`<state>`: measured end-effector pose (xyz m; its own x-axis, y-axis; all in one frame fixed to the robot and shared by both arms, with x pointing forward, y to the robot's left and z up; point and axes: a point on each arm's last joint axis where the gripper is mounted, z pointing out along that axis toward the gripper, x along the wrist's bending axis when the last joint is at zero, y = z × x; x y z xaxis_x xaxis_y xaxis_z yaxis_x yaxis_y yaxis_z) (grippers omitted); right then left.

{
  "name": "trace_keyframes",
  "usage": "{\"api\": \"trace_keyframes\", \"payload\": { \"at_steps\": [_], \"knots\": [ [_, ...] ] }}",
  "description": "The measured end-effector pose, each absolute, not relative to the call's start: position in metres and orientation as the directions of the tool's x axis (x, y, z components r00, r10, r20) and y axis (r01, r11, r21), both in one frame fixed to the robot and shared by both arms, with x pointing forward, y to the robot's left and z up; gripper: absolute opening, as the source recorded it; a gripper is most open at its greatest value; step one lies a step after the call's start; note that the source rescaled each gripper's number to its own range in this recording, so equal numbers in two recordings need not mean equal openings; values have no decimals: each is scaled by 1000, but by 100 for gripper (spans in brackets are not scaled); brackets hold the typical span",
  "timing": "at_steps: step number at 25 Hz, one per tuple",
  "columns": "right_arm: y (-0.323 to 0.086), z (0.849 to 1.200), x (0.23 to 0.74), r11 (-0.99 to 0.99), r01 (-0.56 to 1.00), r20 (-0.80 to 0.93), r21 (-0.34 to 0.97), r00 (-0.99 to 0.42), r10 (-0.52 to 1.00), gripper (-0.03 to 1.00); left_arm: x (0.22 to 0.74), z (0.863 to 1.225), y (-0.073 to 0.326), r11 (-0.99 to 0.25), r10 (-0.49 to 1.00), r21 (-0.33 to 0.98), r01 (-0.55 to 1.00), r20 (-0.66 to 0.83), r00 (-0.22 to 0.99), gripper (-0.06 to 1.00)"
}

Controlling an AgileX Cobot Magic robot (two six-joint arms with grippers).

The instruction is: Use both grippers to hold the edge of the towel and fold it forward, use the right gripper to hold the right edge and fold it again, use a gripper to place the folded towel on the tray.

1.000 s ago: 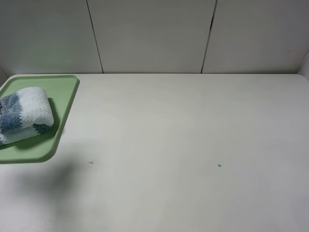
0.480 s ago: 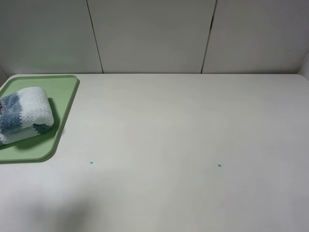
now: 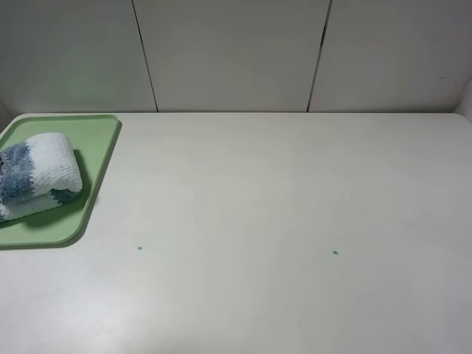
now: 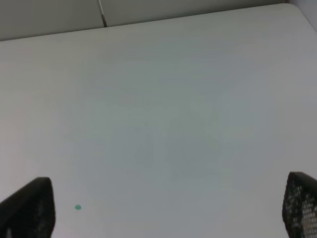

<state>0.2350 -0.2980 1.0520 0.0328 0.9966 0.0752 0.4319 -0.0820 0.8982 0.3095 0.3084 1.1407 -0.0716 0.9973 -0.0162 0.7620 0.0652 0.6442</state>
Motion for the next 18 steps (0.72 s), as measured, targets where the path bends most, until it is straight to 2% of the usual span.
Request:
{"api": "trace_keyframes", "payload": {
  "at_steps": [10, 18],
  "knots": [
    [-298, 1052, 235, -82, 431, 75, 899, 33, 997, 100, 254, 1115, 290, 30, 998, 760, 649, 17, -66, 100],
    [-298, 1052, 235, -82, 431, 75, 899, 33, 997, 100, 241, 1071, 288, -63, 998, 852, 520, 47, 44, 100]
  ]
}}
